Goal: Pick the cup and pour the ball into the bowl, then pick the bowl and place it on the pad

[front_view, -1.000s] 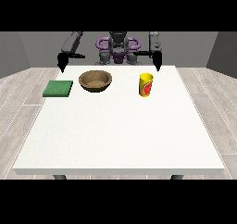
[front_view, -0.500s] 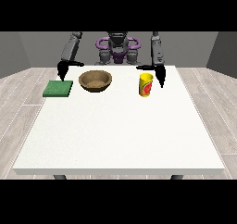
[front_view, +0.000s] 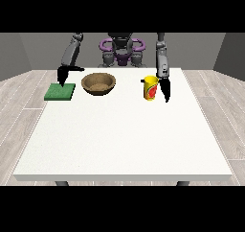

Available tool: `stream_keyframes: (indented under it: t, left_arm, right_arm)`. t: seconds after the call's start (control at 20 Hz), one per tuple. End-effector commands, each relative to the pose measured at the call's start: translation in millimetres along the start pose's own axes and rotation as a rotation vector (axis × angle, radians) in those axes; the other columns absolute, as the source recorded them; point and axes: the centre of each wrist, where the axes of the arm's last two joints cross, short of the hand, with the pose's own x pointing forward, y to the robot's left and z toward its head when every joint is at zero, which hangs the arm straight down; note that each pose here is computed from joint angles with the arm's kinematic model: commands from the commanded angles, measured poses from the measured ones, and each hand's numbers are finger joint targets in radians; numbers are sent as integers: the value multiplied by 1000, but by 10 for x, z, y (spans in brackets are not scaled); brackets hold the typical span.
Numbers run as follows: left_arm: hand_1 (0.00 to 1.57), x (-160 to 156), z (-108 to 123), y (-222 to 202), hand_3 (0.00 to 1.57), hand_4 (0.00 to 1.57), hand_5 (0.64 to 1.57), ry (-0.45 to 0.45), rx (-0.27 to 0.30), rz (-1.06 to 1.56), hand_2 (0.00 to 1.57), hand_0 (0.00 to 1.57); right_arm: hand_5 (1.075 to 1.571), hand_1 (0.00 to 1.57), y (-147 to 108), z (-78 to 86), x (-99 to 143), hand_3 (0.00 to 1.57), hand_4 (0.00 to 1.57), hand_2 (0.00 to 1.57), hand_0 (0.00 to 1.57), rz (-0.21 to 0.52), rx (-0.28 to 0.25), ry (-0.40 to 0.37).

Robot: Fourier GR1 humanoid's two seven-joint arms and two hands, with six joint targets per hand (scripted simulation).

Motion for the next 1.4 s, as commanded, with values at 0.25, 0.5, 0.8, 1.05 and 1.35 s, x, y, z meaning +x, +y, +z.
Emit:
stream_keyframes:
  t: [0.25, 0.5, 0.8, 1.05, 1.35]
  left_arm:
    - [562, 99, -425, -11, 0, 552, 1532, -107, 112, -16, 0, 562]
    - [1375, 7, -132, -30, 1571, 1174, 1532, -115, 179, -193, 1571, 1375]
    - [1380, 92, -101, 48, 1571, 1228, 1534, -73, 194, -353, 1571, 1380]
    - [1396, 134, -78, -24, 1571, 1245, 1532, -58, 90, -657, 1571, 1396]
    - [1441, -20, 157, -193, 1571, 1210, 1562, -35, -108, -942, 1571, 1441]
  right_arm:
    - [1538, 0, -276, -323, 277, 0, 0, 0, 0, 20, 41, -85]
    - [1547, 0, -436, -329, 377, 0, 80, 158, 0, 22, 88, -115]
    - [1552, 0, -395, -336, 327, 0, 220, 207, 0, 25, 104, -54]
    - [1552, 0, -306, -385, 158, 174, 268, 231, 0, -8, 110, 117]
    - [1549, 0, -143, -345, -33, 159, 313, 184, 0, -21, 57, 184]
